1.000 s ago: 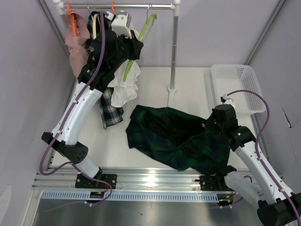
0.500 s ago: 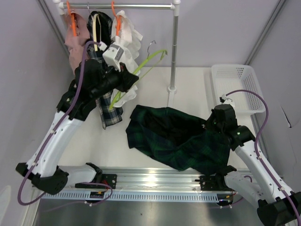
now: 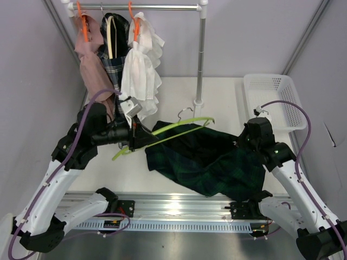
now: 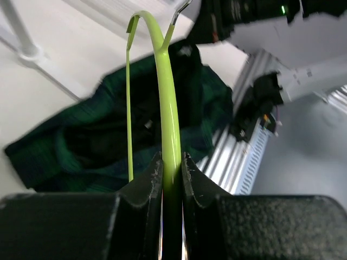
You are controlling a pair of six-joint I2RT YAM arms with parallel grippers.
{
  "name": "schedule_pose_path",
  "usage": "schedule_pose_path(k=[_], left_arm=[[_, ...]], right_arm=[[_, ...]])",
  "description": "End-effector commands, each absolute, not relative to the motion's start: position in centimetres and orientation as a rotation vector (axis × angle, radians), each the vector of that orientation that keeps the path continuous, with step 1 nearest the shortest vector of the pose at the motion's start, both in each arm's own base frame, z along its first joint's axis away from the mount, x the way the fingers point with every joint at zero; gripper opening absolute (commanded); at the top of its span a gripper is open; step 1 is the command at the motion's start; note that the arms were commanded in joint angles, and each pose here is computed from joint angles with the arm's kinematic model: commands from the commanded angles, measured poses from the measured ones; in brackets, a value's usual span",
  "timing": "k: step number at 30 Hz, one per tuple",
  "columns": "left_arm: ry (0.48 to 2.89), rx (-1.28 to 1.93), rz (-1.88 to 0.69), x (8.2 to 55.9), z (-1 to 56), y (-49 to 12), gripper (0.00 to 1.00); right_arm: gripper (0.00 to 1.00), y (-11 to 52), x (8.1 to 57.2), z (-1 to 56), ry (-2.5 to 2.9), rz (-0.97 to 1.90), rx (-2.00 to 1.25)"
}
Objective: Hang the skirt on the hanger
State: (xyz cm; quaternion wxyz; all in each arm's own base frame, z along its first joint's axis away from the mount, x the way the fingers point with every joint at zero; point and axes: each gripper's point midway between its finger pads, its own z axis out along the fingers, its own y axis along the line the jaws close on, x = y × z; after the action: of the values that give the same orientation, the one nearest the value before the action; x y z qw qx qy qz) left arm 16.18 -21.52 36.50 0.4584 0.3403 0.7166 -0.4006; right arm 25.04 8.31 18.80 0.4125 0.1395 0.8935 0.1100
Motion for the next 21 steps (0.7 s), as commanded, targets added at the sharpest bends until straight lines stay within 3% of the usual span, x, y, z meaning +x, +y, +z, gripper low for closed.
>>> schedule_pose_path(k=[1, 13, 21], left_arm=[[1.676, 0.994, -1.088, 13.2, 36.5, -22.5, 0.0], [1.709, 1.086, -1.1, 12.0, 34.6, -24.0, 0.0], [1.684, 0.952, -0.937, 14.5, 36.7, -22.9, 0.0]], right_arm=[[0.0, 8.1, 25.6, 21.3, 2.196, 0.27, 0.334], [0.0, 7.8, 25.7, 22.7, 2.174, 0.262, 0.331], [0.0, 7.9, 25.7, 22.6, 2.185, 0.262, 0.324]])
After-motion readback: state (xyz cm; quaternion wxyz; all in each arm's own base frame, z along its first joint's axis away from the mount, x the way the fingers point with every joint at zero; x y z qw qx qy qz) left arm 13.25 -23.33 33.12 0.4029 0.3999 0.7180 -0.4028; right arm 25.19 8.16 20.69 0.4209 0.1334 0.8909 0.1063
